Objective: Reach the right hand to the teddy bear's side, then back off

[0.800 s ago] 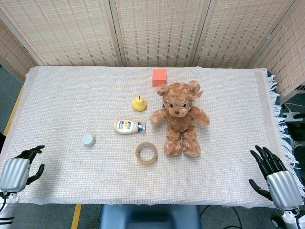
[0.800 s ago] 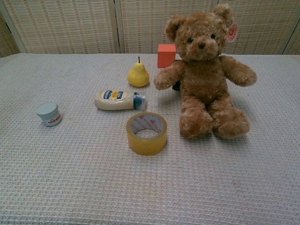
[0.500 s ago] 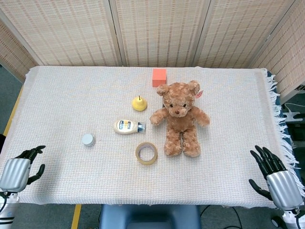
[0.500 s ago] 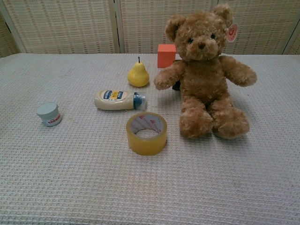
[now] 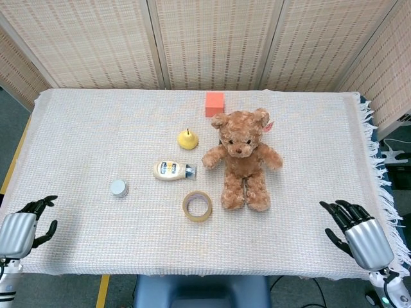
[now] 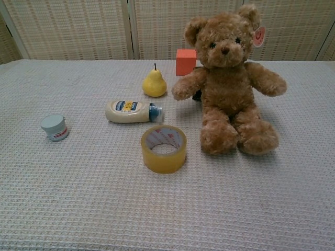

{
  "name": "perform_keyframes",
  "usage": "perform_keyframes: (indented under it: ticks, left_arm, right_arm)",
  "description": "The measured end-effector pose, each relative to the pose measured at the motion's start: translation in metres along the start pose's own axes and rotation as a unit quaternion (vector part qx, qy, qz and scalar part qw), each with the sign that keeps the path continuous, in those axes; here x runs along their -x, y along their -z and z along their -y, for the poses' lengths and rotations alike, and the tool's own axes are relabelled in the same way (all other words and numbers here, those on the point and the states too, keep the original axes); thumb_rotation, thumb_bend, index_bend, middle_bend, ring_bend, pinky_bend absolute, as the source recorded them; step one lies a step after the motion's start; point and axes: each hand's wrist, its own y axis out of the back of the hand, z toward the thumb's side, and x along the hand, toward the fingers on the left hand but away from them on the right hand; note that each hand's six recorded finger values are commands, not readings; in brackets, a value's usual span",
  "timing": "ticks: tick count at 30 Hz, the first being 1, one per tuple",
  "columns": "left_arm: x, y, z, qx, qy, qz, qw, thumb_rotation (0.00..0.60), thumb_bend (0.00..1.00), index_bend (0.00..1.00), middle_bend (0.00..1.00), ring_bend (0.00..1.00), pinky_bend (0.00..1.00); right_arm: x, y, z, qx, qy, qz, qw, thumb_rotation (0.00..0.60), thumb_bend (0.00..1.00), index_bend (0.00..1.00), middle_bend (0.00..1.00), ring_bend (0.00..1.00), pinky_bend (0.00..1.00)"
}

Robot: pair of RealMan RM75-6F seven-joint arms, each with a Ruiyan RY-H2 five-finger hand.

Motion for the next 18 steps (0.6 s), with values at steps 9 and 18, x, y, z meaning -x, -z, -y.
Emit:
perform_keyframes:
  ticks: [9, 18]
  left_arm:
    - [0.002, -0.002, 0.000, -0.010, 0.003, 0.001, 1.0000, 0.600, 0.40, 0.23, 0.34, 0.34, 0.62]
    - [0.005, -0.001, 0.000, -0.014, 0.009, -0.006, 0.9998, 0.600, 0.40, 0.23, 0.34, 0.34, 0.62]
  right_arm:
    - [0.058, -0.006, 0.021, -0.119, -0.005, -0.019, 0.9927, 0.600, 0.11, 0.28, 0.32, 0.23, 0.35]
    - [0.098, -0.003, 0.049, -0.132, 0.002, 0.000, 0.9913, 0.600, 0.11, 0.23, 0.17, 0.10, 0.25]
